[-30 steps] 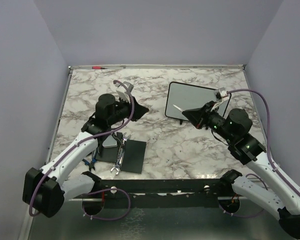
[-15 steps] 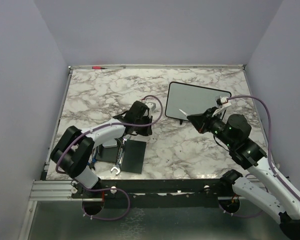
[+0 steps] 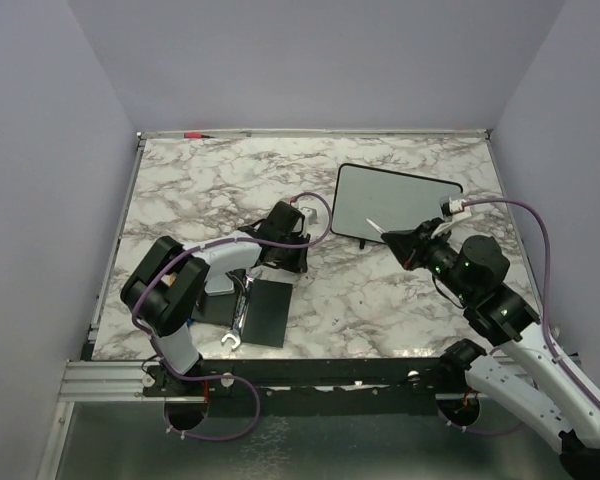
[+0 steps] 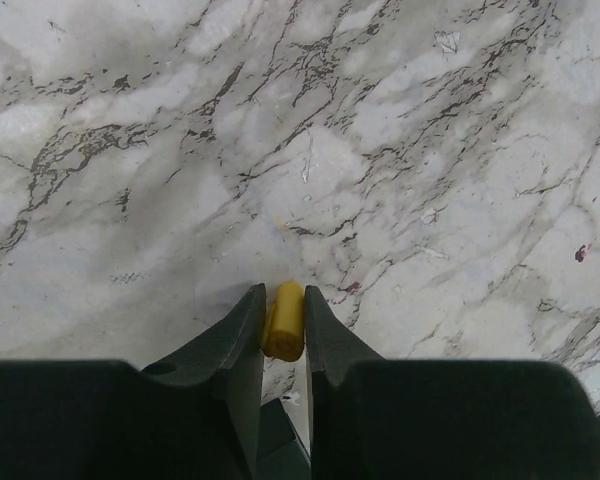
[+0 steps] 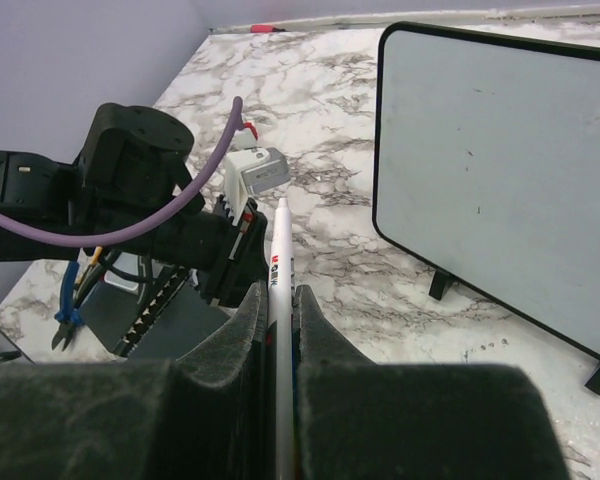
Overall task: Write a sentence on the whiteboard
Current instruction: Place the pen cap at the center of the board.
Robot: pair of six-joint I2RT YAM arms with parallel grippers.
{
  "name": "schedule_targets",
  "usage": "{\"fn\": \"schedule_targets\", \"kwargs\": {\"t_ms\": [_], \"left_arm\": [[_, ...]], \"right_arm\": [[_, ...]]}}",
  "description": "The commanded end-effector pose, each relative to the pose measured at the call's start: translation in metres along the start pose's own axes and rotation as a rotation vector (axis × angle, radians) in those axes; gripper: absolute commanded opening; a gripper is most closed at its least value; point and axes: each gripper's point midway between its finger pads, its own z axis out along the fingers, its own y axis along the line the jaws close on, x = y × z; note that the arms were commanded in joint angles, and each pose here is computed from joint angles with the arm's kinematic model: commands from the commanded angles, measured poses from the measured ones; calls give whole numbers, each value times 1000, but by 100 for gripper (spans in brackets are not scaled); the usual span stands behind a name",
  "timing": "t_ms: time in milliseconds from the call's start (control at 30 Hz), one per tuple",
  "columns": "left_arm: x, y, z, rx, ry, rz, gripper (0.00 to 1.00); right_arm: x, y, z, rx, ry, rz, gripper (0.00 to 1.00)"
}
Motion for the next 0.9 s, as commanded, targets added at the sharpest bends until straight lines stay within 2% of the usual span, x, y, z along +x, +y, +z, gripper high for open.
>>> {"fn": "schedule_targets", "kwargs": {"t_ms": [0, 200, 467, 667, 867], "left_arm": [[1, -3, 0, 16, 13, 21, 27], [-5, -1, -7, -3, -11, 34, 54], [-40, 0, -42, -61, -157, 84, 86], [-86, -23, -85, 11, -309, 135, 90], [-131, -75, -125, 235, -450, 290, 90]], "right_arm": [[10, -10, -1, 44, 27, -16, 0], [8, -9, -3, 43, 23, -12, 0], [-4, -8, -14, 63, 19, 2, 0], [-13, -5, -19, 79, 53, 7, 0], [-18, -13, -21, 156, 81, 45, 0]]}}
